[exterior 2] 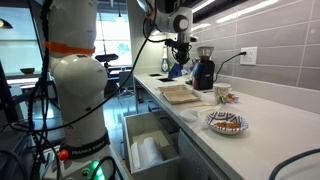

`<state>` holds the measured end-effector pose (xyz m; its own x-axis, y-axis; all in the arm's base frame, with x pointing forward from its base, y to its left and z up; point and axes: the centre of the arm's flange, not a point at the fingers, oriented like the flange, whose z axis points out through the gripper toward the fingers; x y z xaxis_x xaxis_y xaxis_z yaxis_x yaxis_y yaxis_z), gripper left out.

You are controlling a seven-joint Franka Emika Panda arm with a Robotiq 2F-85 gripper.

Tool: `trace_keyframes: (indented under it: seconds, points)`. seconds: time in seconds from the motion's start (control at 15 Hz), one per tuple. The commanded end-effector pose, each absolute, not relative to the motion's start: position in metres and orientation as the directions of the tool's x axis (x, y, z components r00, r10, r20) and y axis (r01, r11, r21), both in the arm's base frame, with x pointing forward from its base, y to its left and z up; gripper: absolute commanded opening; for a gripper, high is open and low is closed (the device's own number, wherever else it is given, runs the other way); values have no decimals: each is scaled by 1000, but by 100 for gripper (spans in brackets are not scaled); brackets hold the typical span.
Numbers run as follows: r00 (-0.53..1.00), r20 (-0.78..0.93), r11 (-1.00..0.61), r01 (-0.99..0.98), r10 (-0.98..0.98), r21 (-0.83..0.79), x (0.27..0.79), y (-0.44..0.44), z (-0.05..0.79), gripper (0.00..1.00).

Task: Pour some of the contents of the blue packet into the foam pack

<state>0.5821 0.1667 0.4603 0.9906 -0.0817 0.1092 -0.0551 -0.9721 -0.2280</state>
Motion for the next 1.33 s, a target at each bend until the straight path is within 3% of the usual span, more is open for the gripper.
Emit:
trace_keyframes:
  seconds: [0.0, 0.27, 0.73, 1.27]
  points:
    - [991, 6, -971, -126, -130, -204, 572, 158, 474, 0]
    - [968, -50, -961, -249, -245, -118, 550, 136, 480, 0]
    - [970, -32, -961, -244, -242, -130, 559, 132, 480, 0]
    - [881, 8, -881, -472, -472, -44, 508, 41, 493, 0]
